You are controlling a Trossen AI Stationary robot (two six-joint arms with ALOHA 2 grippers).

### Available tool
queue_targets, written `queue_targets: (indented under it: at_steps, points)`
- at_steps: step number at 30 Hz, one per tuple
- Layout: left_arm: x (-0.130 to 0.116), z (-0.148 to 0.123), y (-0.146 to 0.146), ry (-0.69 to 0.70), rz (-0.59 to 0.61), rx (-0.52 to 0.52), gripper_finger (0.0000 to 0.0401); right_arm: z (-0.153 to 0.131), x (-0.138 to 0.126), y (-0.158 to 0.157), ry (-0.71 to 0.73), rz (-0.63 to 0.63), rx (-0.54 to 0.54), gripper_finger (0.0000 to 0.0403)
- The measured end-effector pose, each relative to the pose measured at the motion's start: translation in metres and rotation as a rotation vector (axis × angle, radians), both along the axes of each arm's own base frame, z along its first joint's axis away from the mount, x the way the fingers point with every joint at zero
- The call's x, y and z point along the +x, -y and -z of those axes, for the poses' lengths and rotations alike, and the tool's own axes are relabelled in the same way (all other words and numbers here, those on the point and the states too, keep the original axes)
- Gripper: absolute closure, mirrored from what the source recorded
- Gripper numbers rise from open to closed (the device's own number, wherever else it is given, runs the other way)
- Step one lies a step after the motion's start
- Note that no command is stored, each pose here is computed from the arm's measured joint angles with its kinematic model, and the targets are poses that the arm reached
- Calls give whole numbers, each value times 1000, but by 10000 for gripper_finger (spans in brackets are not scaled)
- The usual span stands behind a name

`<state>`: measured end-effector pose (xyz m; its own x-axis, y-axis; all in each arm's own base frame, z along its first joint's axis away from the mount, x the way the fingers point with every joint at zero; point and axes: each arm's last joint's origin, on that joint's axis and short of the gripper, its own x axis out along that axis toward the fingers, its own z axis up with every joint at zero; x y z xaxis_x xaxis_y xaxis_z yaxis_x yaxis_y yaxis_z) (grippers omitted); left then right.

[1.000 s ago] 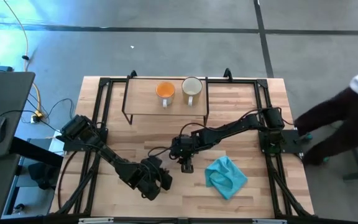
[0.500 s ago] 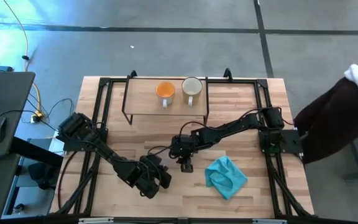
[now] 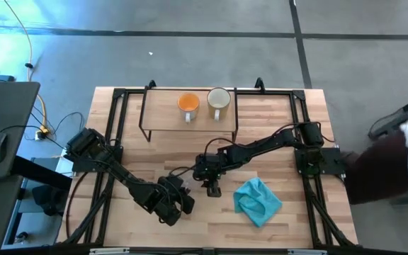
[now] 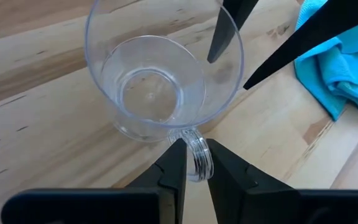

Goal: Stack small to large cups/mugs on shelf
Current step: Put the transparent mug on the shelf

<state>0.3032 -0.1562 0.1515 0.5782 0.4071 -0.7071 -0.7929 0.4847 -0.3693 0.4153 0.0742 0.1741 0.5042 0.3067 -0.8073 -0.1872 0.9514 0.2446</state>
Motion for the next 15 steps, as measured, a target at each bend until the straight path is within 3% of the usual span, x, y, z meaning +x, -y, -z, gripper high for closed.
queue_targets:
  at_steps: [15]
  points:
    - [-15,-21,-9,-52,-4,40,364,-1,1,0,13,-2,6,277]
